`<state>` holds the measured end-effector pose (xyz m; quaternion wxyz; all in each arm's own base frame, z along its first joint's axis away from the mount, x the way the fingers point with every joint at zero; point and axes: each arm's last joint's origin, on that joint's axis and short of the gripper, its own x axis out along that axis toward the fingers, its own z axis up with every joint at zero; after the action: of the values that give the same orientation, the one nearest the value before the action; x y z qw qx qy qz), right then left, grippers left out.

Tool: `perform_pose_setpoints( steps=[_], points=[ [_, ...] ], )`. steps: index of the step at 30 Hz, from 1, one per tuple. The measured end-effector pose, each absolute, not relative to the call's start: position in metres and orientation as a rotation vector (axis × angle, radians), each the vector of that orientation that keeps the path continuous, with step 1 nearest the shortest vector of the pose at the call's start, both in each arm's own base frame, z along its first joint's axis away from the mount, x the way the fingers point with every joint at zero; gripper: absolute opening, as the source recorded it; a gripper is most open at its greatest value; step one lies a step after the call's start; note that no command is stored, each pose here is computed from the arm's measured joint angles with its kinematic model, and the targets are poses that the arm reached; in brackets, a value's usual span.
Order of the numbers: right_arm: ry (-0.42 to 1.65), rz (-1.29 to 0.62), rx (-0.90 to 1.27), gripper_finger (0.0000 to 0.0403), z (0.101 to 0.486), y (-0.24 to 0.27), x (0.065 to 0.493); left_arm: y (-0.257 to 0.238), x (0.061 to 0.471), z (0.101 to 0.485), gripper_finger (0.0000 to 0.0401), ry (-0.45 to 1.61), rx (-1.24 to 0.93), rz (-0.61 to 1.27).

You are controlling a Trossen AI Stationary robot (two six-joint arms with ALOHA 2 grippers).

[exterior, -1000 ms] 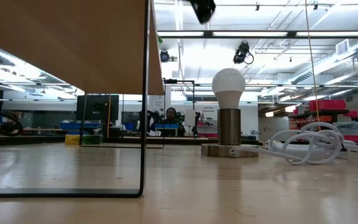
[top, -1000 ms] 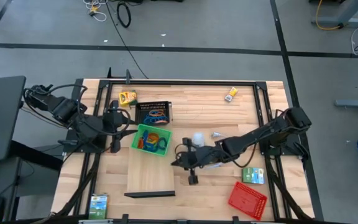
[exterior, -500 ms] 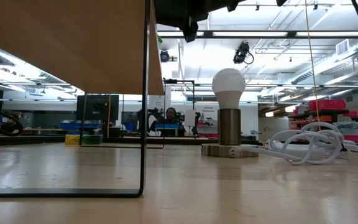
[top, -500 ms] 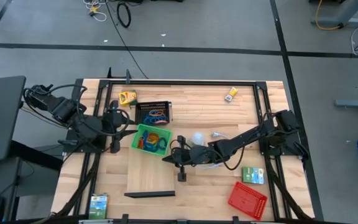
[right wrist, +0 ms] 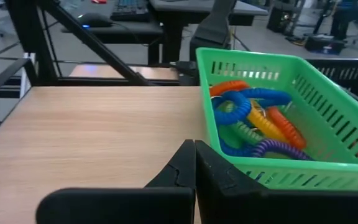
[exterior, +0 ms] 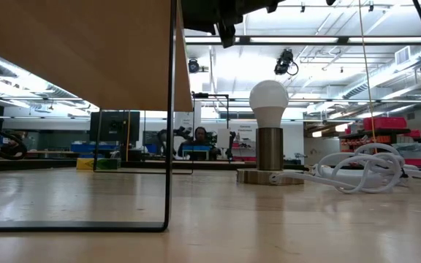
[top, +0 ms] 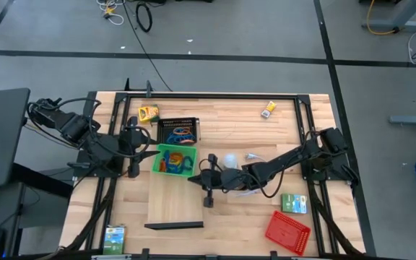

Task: Pick & Place Office Desk Supplies
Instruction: Put the green bin on the shelf

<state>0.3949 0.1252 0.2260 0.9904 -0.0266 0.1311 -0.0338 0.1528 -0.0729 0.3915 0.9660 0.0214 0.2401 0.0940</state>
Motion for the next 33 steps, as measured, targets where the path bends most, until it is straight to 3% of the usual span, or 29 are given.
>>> perform_pose_setpoints(
  steps=[13, 21, 33],
  points=[
    [0.269, -0.167, -0.078, 0.0000, 0.225, 0.126, 0.393, -0.073, 0.153, 0.392, 0.0140, 0.485, 0.043, 0.190],
    [0.290, 0.045, -0.044, 0.0000, 0.234, 0.134, 0.397, -0.073, 0.153, 0.392, 0.0140, 0.486, 0.043, 0.190],
    [0.359, -0.013, -0.045, 0.0000, 0.218, 0.123, 0.424, -0.073, 0.152, 0.392, 0.0140, 0.483, 0.041, 0.189]
  ],
)
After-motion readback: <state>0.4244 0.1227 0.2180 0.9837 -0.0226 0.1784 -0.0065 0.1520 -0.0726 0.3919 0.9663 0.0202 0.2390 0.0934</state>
